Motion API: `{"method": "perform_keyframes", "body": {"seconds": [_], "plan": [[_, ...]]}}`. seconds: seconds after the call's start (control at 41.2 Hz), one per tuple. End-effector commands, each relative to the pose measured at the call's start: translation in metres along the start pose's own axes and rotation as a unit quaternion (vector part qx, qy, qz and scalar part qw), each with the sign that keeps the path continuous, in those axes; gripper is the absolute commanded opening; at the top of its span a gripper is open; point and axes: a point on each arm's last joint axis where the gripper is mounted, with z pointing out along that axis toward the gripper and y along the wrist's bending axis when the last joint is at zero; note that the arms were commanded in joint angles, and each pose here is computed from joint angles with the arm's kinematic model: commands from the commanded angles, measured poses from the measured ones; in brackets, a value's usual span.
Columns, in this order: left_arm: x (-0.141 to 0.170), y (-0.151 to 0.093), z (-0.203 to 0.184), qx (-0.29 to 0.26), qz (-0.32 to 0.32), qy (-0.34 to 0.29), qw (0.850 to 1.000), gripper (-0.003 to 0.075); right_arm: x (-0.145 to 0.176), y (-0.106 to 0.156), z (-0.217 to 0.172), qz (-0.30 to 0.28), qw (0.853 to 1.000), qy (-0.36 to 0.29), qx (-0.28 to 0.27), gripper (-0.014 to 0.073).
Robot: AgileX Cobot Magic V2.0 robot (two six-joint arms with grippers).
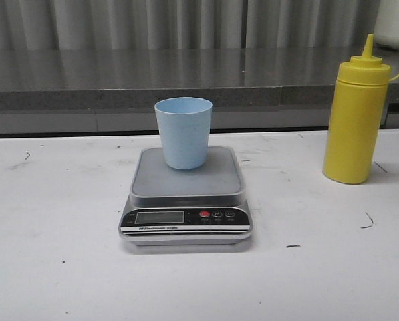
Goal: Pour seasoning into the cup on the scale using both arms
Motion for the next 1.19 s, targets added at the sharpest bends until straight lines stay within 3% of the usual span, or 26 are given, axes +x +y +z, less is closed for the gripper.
{"method": "perform_keyframes", "body": {"seconds": [0.0, 0.267, 0.971, 1.068, 1.165], "plan": [[-0.012, -0.001, -0.006, 0.005, 0.001, -0.046, 0.999, 0.0387, -0.004, 0.001, -0.027, -0.011, 0.998, -0.061, -0.015, 0.0663], [-0.012, -0.001, -0.006, 0.005, 0.001, -0.046, 0.999, 0.0387, 0.014, -0.003, -0.072, 0.004, 0.988, -0.152, -0.03, 0.0663], [-0.012, -0.001, -0.006, 0.005, 0.001, -0.047, 0.999, 0.0386, 0.029, -0.003, -0.09, 0.016, 0.983, -0.179, -0.047, 0.0654], [-0.012, -0.001, -0.006, 0.005, 0.001, -0.046, 0.999, 0.0302, 0.029, -0.003, -0.09, 0.019, 0.982, -0.179, -0.048, 0.055], [-0.012, -0.001, -0.006, 0.005, 0.001, -0.046, 0.999, 0.0159, 0.03, -0.003, -0.09, 0.019, 0.983, -0.178, -0.048, 0.0281]]}}
